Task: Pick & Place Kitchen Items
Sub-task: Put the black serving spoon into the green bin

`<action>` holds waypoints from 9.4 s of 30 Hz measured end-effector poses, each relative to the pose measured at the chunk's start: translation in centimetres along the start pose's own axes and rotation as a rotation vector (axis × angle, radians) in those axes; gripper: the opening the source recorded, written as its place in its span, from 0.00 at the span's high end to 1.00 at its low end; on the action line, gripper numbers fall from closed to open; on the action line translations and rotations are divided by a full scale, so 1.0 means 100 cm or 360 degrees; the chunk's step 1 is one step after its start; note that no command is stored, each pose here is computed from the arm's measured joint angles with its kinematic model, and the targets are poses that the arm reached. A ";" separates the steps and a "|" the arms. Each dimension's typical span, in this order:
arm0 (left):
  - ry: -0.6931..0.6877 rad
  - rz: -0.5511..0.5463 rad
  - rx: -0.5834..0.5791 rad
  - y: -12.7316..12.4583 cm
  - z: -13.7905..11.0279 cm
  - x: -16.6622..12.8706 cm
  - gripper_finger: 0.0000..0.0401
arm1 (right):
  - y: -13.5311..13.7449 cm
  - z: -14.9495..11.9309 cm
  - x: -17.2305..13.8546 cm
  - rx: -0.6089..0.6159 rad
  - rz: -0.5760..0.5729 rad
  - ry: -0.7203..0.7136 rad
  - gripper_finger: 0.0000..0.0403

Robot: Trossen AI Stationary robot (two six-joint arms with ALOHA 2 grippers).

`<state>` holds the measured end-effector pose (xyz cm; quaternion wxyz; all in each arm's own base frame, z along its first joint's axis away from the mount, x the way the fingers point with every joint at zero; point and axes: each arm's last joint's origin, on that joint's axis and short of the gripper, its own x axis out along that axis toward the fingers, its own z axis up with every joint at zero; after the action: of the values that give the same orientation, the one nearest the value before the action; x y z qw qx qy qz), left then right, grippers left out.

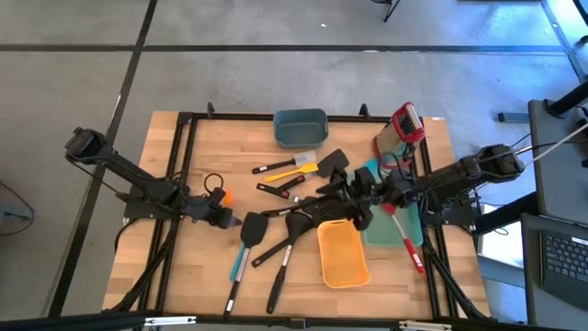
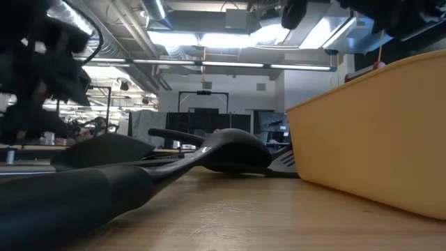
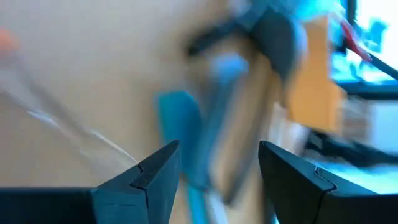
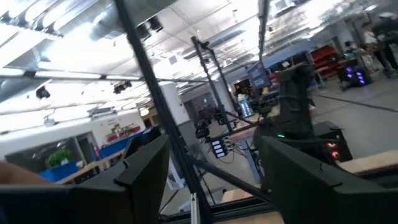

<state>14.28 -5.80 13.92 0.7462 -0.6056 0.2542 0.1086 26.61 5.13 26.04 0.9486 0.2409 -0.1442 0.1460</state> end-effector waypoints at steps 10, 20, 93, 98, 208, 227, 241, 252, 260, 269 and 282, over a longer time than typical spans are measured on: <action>0.0057 -0.0640 -0.0118 -0.037 -0.024 -0.015 0.48 | -0.016 0.007 -0.001 0.0010 -0.0007 0.0019 0.37; 0.0009 -0.0815 -0.0035 -0.082 -0.047 -0.019 0.48 | -0.020 0.009 -0.002 0.0068 0.0055 0.0052 0.37; 0.0468 0.0395 0.1163 -0.118 0.010 0.152 0.44 | -0.020 -0.003 -0.002 0.0602 -0.0041 0.0219 0.37; 0.0509 0.0488 0.1235 -0.113 0.006 0.175 0.44 | -0.020 -0.003 -0.002 0.0605 -0.0044 0.0222 0.37; -0.0856 -0.1157 0.0650 -0.208 0.134 0.035 0.99 | -0.001 0.002 0.000 0.0849 0.0137 0.0092 0.37; -0.0764 -0.1826 0.0670 -0.206 0.146 0.030 0.99 | 0.009 0.034 0.030 0.0863 -0.0089 -0.0247 0.37; -0.0608 -0.2184 0.0887 -0.231 0.157 0.013 0.99 | 0.035 0.078 0.068 0.0840 -0.0097 -0.0209 0.37; -0.0599 -0.2399 0.1100 -0.279 0.167 -0.015 0.99 | 0.043 0.071 0.071 0.0945 -0.0090 -0.0140 0.37; -0.0564 -0.2406 0.1243 -0.298 0.172 -0.023 0.99 | 0.066 0.095 0.083 0.0851 0.0031 -0.0211 0.37; -0.0512 -0.2467 0.1372 -0.316 0.173 -0.038 0.99 | 0.082 0.112 0.115 0.0701 0.0012 -0.0037 0.37; -0.0435 -0.2551 0.1474 -0.323 0.161 -0.042 0.99 | 0.065 0.111 0.162 0.0648 0.0187 0.0105 0.37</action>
<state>29.91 2.44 45.65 0.7888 -0.2247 -0.3111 -0.4801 36.89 8.40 43.69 0.8744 0.4138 -0.0943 0.2350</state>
